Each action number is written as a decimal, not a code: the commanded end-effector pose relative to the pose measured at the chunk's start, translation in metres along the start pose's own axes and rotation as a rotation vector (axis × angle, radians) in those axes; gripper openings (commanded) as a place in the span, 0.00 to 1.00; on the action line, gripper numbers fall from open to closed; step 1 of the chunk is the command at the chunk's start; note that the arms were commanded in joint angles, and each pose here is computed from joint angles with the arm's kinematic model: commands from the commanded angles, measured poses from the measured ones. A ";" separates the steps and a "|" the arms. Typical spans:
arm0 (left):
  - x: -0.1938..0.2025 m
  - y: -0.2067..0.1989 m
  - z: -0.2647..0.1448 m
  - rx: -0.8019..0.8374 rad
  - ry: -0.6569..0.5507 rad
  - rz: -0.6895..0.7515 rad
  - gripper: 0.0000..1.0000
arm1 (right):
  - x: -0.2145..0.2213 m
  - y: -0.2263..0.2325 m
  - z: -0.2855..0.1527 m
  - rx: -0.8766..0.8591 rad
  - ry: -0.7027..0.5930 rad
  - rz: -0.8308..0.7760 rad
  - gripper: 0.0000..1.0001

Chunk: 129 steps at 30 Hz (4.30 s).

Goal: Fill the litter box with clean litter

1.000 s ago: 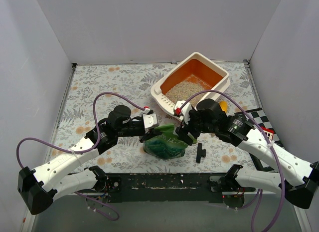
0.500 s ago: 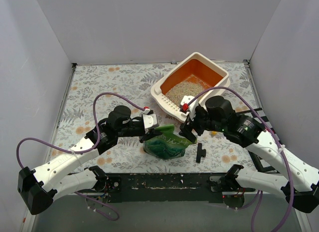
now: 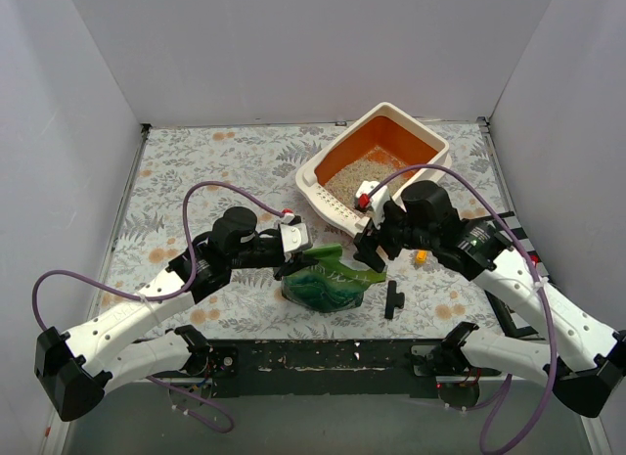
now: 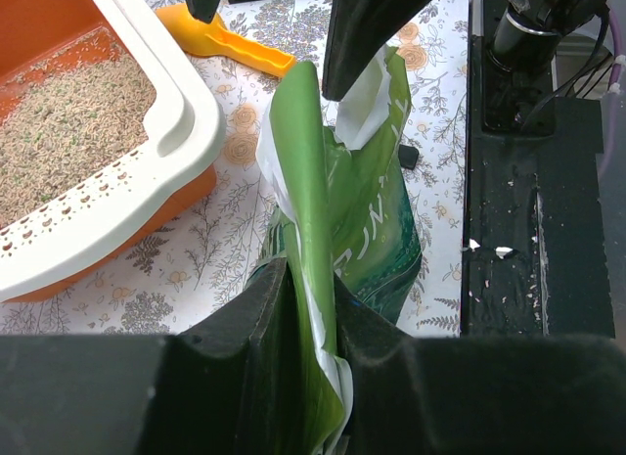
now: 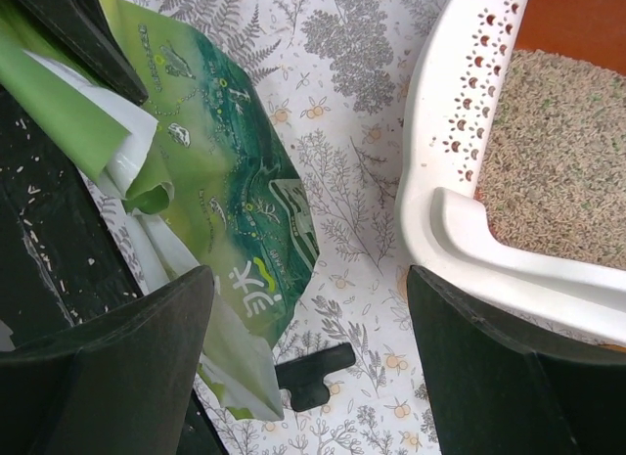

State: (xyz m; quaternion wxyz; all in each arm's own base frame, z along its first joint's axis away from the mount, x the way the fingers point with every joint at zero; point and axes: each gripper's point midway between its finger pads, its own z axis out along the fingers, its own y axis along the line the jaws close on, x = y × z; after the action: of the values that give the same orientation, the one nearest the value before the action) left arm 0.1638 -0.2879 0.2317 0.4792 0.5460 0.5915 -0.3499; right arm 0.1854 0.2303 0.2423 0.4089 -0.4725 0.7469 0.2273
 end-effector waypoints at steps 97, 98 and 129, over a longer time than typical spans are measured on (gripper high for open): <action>-0.009 0.022 0.038 -0.010 -0.136 0.108 0.00 | -0.009 0.010 0.008 0.056 -0.145 0.327 0.01; -0.007 0.027 0.035 -0.033 -0.124 0.123 0.00 | -0.014 0.015 0.008 0.051 -0.151 0.320 0.01; 0.017 0.031 -0.029 -0.046 -0.200 -0.085 0.00 | -0.062 0.043 0.022 0.082 -0.108 0.249 0.37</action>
State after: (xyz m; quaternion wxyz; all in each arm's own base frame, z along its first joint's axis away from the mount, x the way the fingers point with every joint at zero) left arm 0.2028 -0.2443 0.2081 0.5219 0.4644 0.6053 -0.3815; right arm 0.1615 0.2898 0.2201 0.3789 -0.3571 0.8187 0.2423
